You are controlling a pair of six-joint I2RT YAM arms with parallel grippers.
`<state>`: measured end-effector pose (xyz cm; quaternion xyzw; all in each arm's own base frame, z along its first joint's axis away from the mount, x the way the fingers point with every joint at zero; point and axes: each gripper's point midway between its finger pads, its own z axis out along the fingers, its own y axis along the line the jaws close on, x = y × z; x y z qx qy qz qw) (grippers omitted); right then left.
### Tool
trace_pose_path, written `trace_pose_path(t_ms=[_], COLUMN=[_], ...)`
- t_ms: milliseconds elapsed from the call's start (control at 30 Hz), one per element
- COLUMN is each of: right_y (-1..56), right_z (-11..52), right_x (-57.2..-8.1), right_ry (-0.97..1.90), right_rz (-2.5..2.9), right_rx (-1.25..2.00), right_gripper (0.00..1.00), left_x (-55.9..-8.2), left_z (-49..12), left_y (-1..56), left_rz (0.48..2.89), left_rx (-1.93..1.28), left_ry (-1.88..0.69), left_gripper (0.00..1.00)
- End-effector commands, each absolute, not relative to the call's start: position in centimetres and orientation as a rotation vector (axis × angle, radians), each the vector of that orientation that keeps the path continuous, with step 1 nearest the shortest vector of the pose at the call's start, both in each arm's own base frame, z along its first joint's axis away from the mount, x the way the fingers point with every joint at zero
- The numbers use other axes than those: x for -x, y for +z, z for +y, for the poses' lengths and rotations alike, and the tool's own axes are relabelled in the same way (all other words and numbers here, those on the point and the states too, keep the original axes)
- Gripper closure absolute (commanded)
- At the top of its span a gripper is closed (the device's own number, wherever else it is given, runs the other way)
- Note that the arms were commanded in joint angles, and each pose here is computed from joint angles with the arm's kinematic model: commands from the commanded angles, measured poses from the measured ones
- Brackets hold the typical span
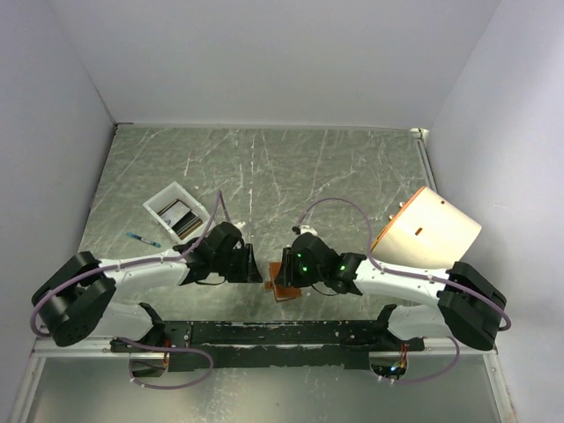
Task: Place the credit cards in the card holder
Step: Close the card holder at the center of the board.
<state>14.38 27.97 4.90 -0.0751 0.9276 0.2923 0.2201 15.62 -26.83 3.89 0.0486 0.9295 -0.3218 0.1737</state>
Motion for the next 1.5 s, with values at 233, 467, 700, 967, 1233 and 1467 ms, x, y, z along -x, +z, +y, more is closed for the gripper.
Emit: trace_pose_path(t_ms=[233,467,700,967,1233,1467], right_y=[5.8,4.7,4.3,4.0,3.1,2.7], right_z=[27.2,26.5,26.5,26.5,26.2,26.0], right_x=[-14.9,-15.0,-15.1,-15.2,-15.2,-15.3], right_ry=[0.763,0.718,0.704,0.693,0.656,0.638], right_rz=[2.531,2.537,2.543,2.547,2.569,2.578], right_rx=[0.2,0.196,0.203,0.196,0.193,0.179], right_gripper=[0.67,0.72,0.74,0.75,0.76,0.77], left_x=[-15.8,-17.3,-17.7,-16.7,-15.0,-13.7], left_z=[-29.7,-28.8,-29.1,-29.3,-30.2,-30.2], left_y=[3.9,3.4,2.8,1.9,3.0,3.3], left_rz=[2.676,2.702,2.721,2.778,2.77,2.768], left_rx=[-0.24,-0.14,-0.138,-0.219,-0.337,-0.425], left_ry=[-1.041,-0.915,-0.894,-0.912,-1.07,-1.143], left_gripper=[0.57,0.6,0.64,0.66,0.66,0.66])
